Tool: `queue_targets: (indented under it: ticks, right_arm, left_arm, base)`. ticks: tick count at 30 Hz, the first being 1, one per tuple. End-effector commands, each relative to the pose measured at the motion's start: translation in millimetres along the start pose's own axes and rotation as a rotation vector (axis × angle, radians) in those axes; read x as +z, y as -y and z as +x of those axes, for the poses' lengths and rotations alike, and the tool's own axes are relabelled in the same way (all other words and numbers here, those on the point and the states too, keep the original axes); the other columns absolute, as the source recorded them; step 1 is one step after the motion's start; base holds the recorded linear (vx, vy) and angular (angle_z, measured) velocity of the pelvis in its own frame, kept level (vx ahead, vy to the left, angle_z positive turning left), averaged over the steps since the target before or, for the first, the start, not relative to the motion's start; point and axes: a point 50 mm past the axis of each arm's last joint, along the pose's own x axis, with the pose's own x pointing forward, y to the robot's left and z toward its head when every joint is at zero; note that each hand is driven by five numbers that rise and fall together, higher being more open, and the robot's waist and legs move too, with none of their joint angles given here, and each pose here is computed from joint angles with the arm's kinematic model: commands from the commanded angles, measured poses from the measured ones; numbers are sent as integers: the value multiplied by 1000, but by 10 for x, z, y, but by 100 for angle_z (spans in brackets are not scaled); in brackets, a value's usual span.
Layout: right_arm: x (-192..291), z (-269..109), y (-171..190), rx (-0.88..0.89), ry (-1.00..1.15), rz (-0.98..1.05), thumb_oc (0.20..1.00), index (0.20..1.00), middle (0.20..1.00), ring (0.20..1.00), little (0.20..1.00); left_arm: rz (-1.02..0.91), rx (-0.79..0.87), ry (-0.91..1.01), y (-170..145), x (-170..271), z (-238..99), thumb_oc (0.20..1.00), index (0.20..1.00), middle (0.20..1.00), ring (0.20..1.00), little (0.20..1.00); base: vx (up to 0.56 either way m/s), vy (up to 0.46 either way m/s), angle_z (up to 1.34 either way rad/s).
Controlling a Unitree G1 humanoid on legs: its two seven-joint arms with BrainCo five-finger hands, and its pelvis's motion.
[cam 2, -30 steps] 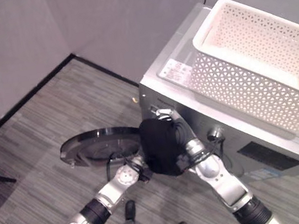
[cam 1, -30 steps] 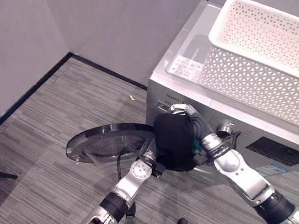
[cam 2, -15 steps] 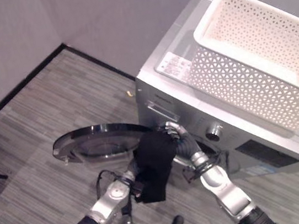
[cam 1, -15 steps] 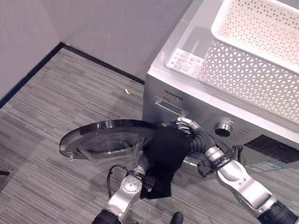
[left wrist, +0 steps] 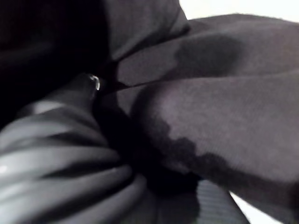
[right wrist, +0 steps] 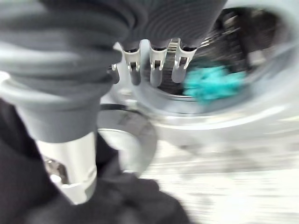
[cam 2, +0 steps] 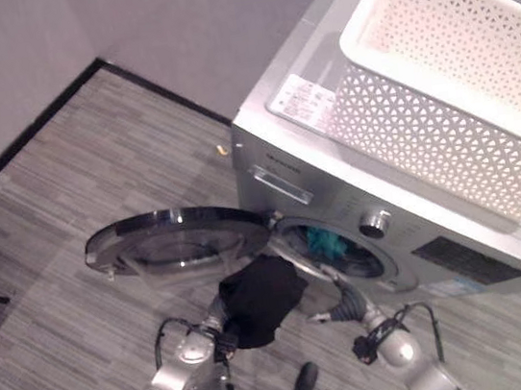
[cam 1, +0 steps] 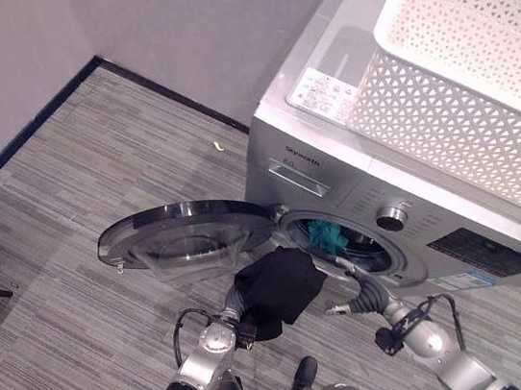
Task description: Grab the laundry basket,head to the washer,open it,put in the laundry and shut it.
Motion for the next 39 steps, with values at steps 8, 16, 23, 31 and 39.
queue_targets:
  ticks: [8, 16, 23, 31, 39]
  right_arm:
    - [-794, -76, -461, 46, -428, -67, 1000, 1000, 1000, 1000, 1000]
    - [179, 677, -172, -117, -79, 47, 1000, 1000, 1000, 1000, 1000]
    - [274, 681, -36, -157, -9, 6, 1000, 1000, 1000, 1000, 1000]
    - [-26, 586, -41, -186, -142, 30, 1000, 1000, 1000, 1000, 1000]
    - [-36, 595, 64, -247, -147, 35, 1000, 1000, 1000, 1000, 1000]
  left_arm:
    - [-148, 157, 70, 35, 350, 318, 200, 200, 200, 200, 200]
    - [-272, 295, 168, -265, 1077, 573, 200, 200, 200, 200, 200]
    - [-269, 197, 454, 74, 2210, 556, 200, 200, 200, 200, 200]
    - [-341, 44, 598, 585, 2635, 369, 200, 200, 200, 200, 200]
    - [-503, -49, 707, 840, 3023, 136, 200, 200, 200, 200, 200]
  base:
    - [-137, -13, -8]
    - [-139, -8, 0]
    - [-52, 16, -4]
    - [-17, 22, -7]
    - [-8, 29, -12]
